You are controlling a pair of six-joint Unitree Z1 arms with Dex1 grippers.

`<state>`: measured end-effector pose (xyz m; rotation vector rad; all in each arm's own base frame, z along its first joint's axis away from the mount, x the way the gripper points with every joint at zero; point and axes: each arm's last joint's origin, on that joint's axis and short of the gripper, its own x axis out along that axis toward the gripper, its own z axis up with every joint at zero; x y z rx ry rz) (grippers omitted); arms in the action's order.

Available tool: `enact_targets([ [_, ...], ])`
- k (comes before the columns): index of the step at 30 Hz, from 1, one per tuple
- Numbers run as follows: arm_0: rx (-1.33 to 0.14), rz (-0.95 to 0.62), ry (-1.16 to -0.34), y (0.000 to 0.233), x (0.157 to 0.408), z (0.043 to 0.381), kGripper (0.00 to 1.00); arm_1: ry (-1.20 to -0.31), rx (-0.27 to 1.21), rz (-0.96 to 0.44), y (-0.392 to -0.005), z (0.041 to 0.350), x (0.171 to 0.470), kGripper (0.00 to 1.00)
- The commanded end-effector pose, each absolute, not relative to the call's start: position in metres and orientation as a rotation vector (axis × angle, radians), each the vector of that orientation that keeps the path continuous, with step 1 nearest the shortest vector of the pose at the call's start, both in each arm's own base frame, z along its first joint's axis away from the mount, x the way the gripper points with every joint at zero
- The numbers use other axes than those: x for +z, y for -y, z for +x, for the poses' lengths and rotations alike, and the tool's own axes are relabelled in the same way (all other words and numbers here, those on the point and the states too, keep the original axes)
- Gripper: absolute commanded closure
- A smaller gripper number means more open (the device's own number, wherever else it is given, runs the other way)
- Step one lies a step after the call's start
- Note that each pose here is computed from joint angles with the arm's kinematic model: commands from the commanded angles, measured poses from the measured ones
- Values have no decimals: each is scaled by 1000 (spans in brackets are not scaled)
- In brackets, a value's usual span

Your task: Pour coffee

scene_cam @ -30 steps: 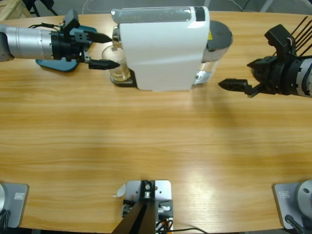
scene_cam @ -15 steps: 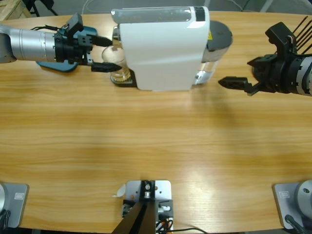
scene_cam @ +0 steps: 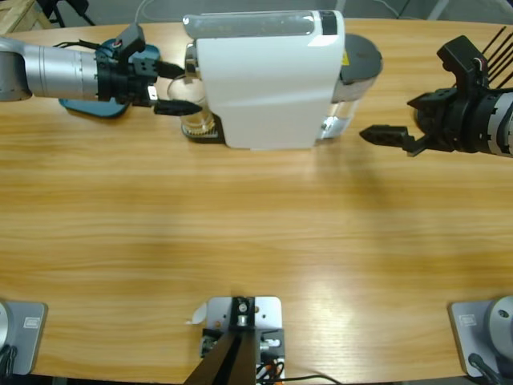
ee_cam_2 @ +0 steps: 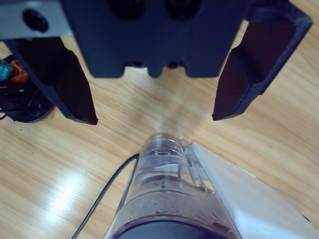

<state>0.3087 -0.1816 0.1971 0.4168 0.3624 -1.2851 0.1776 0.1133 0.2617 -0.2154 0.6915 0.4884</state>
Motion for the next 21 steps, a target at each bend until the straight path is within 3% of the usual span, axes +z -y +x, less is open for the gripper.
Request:
enact_targets([
  [1,-1280,415,-434,185,180,312,530,-734,452,-218,-110,178,249,0],
  [5,-1282,418,-434,185,179,310,812,-734,450,-218,-110,178,249,0],
  [6,-1282,418,-434,185,179,310,859,-734,450,-218,-110,178,249,0],
  [8,-1282,420,-433,184,179,310,862,-732,451,-217,-110,178,249,0],
  [9,-1280,419,-435,184,179,310,965,-729,453,-215,-109,177,250,0],
  [10,-1280,420,-434,184,179,310,1000,-727,455,-214,-109,177,250,0],
  [16,-1302,393,-419,177,180,308,1000,-726,454,-214,-109,176,251,0],
  [21,-1305,377,-344,165,203,302,1000,-730,454,-216,-109,177,250,0],
])
